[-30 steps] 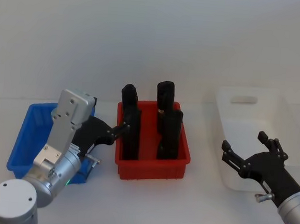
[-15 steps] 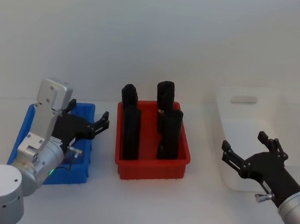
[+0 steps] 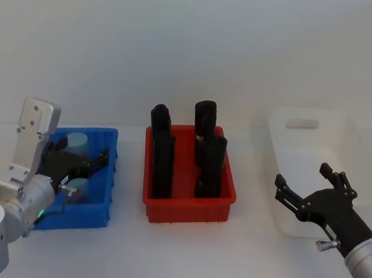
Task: Pick the cotton swabs from the blue box and place them into the white box.
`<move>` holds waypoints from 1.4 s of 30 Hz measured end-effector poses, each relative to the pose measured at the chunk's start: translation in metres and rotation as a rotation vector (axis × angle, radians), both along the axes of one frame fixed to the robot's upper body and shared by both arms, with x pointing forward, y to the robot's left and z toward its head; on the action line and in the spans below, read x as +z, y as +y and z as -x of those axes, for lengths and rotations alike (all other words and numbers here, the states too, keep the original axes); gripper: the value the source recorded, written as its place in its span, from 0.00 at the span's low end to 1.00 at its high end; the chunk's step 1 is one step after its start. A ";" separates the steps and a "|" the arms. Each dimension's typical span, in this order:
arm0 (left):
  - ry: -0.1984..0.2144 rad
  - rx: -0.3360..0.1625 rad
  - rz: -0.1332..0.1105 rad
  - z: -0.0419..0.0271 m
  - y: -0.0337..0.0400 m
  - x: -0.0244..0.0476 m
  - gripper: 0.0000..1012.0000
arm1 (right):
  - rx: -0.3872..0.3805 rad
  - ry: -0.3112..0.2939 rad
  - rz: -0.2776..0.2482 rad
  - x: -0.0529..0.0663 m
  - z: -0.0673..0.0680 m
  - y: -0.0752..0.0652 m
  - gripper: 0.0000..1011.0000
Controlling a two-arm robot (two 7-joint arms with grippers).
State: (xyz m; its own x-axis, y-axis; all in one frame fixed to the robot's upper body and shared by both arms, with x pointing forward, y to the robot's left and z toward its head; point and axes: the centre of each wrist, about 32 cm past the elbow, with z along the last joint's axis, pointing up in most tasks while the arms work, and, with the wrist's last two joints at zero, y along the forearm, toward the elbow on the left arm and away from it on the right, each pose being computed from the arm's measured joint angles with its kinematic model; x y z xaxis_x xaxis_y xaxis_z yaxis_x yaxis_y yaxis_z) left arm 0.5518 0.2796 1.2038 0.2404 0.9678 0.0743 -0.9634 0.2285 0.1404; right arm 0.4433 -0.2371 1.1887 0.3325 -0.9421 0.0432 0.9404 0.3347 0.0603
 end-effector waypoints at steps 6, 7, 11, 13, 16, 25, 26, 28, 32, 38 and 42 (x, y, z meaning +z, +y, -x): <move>0.038 0.024 0.008 -0.0004 0.0092 -0.0041 0.99 | 0.000 0.000 0.000 0.000 0.000 0.000 0.99; 0.043 0.026 0.009 -0.0004 0.0101 -0.0047 0.99 | 0.000 0.000 0.000 0.000 0.000 0.000 0.99; 0.064 0.035 0.010 -0.0002 0.0144 -0.0081 0.99 | 0.000 0.000 0.000 0.000 0.000 0.000 0.99; 0.075 0.037 0.009 -0.0003 0.0166 -0.0098 0.99 | 0.000 0.000 0.000 0.000 0.000 0.000 0.99; 0.088 0.040 0.008 -0.0005 0.0193 -0.0126 0.99 | 0.000 0.000 0.000 0.000 0.000 0.000 0.99; 0.119 0.042 0.005 -0.0022 0.0259 -0.0198 0.99 | 0.000 0.000 0.000 0.000 0.000 0.000 0.99; 0.123 0.042 0.004 -0.0026 0.0268 -0.0208 0.99 | 0.000 0.000 0.000 0.000 0.000 0.000 0.99; 0.129 0.040 0.005 -0.0031 0.0278 -0.0220 0.99 | 0.000 0.000 0.000 0.000 0.000 0.000 0.99; 0.137 0.036 0.007 -0.0040 0.0292 -0.0241 0.99 | 0.000 0.000 0.000 0.000 0.000 0.000 0.99; 0.150 0.027 0.012 -0.0053 0.0307 -0.0276 0.99 | 0.000 0.000 0.000 0.000 0.000 0.000 0.99; 0.158 0.022 0.016 -0.0059 0.0314 -0.0298 0.99 | 0.000 0.000 0.000 0.000 0.000 0.000 0.99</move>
